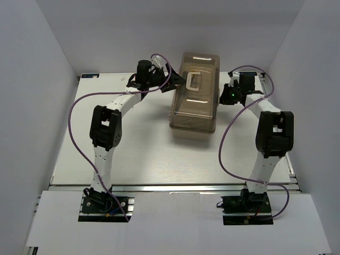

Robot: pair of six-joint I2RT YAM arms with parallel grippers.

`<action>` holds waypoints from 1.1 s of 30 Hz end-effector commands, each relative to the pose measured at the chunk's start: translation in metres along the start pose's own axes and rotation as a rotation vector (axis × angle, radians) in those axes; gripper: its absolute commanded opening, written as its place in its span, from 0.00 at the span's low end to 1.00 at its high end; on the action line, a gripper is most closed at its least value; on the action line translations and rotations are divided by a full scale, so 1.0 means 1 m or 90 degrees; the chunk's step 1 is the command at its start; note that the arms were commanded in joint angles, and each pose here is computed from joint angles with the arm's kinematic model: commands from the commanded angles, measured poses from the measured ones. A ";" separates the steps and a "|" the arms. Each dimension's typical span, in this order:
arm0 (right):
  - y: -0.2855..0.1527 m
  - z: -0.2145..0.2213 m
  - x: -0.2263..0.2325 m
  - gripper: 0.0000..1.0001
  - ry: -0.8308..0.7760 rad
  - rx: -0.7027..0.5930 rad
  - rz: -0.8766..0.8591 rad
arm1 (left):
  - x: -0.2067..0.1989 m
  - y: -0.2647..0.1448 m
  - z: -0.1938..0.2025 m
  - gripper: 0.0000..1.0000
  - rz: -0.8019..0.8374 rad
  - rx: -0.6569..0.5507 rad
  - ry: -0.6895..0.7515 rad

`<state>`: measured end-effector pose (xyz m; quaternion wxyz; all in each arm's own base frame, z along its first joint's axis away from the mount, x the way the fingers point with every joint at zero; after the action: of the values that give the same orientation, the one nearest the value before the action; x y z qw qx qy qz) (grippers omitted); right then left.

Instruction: Sort the tools into containers

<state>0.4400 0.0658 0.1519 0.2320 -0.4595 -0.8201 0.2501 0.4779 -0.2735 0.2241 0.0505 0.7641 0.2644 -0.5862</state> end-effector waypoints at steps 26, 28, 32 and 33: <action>-0.191 0.005 -0.027 0.89 -0.141 -0.244 0.120 | -0.028 0.087 0.123 0.98 0.153 0.305 -0.011; -0.192 0.006 -0.023 0.89 -0.145 -0.246 0.100 | -0.026 0.083 0.120 0.98 0.134 0.266 -0.001; -0.202 -0.008 -0.013 0.89 -0.165 -0.268 0.062 | -0.046 0.048 0.076 0.98 0.104 0.090 0.023; -0.203 -0.010 -0.010 0.90 -0.160 -0.267 0.042 | -0.071 0.028 0.064 0.98 0.118 0.041 0.044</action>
<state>0.3251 -0.0421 0.2681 0.0345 -0.5335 -0.8309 0.1544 0.4228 -0.3830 0.2132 0.0241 0.7923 0.1303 -0.5956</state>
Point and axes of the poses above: each gripper's point midway between its finger pads, its own y axis out along the fingers, its own x axis along the line the jaws close on, z = x × y, the point moved 8 cm from there along -y, back along the fingers, and after that the axes turned 13 degrees about -y, right-handed, at the moved point
